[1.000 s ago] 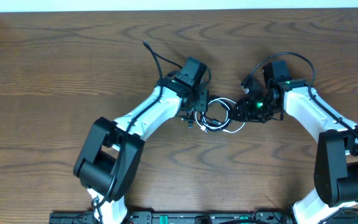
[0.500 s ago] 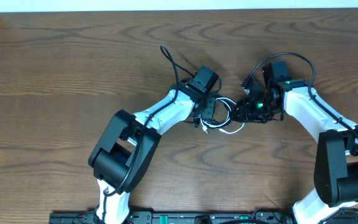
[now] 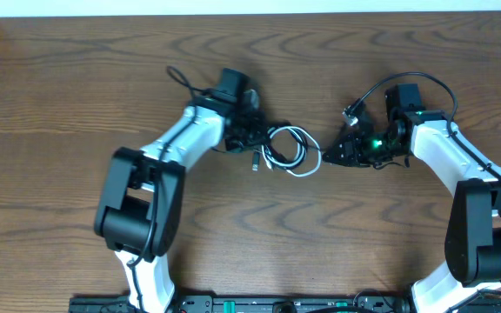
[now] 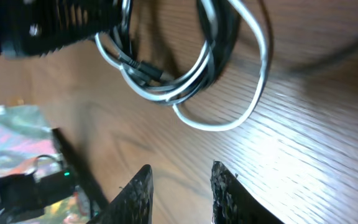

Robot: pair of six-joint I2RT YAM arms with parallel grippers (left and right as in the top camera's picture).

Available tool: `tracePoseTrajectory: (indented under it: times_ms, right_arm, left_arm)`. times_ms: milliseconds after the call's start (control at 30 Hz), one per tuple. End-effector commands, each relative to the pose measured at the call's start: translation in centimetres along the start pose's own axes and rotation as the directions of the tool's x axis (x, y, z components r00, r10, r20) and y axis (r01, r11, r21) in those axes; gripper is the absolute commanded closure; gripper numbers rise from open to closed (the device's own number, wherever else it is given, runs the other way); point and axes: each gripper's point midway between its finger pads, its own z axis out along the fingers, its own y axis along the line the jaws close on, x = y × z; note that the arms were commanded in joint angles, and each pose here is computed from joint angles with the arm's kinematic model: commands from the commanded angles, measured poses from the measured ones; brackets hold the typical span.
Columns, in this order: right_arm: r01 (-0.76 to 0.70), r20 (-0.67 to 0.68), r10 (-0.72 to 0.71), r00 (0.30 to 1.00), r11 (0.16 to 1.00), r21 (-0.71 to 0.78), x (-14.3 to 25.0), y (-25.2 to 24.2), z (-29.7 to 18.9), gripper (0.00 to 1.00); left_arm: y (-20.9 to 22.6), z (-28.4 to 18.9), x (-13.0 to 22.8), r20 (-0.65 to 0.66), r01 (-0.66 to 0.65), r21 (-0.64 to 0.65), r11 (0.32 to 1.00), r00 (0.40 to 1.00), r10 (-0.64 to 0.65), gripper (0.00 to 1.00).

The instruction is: Untangle cables

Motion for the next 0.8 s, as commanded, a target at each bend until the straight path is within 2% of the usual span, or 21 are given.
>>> tracePoseTrajectory:
  times_ms: [0, 133, 333, 500, 633, 767]
  right_arm:
    - [0.041, 0.014, -0.039, 0.999, 0.989, -0.145, 0.1, 2.2, 0.1, 0.74]
    - [0.068, 0.057, -0.055, 0.997, 0.967, -0.246, 0.0, 3.0, 0.6, 0.75]
    - [0.009, 0.109, 0.02, 0.994, 0.965, -0.261, -0.6, 2.1, 1.5, 0.78]
    - [-0.052, 0.136, 0.093, 0.986, 0.959, -0.28, -1.5, 2.0, 1.6, 0.72]
    - [-0.068, 0.157, 0.117, 0.981, 0.955, -0.288, -2.4, 2.1, 1.4, 0.65]
    - [-0.097, 0.186, 0.151, 0.971, 0.958, -0.27, -3.3, 1.8, 1.3, 0.64]
  left_arm:
    - [-2.8, -2.3, 0.2, -0.082, 0.09, 0.221, 0.971, 0.994, -0.073, 0.93]
    - [-3.6, -3.6, -0.5, -0.113, 0.147, 0.316, 0.937, 0.987, -0.116, 0.93]
    - [-5.9, -4.6, -0.4, -0.172, 0.188, 0.425, 0.886, 0.977, -0.125, 0.93]
    - [-7.3, -5.4, -1.2, -0.186, 0.215, 0.483, 0.849, 0.972, -0.14, 0.93]
    - [-8.3, -5.9, -1.4, -0.179, 0.184, 0.529, 0.829, 0.978, -0.103, 0.93]
    - [-8.7, -6.1, -1.1, -0.197, 0.182, 0.545, 0.818, 0.977, -0.087, 0.92]
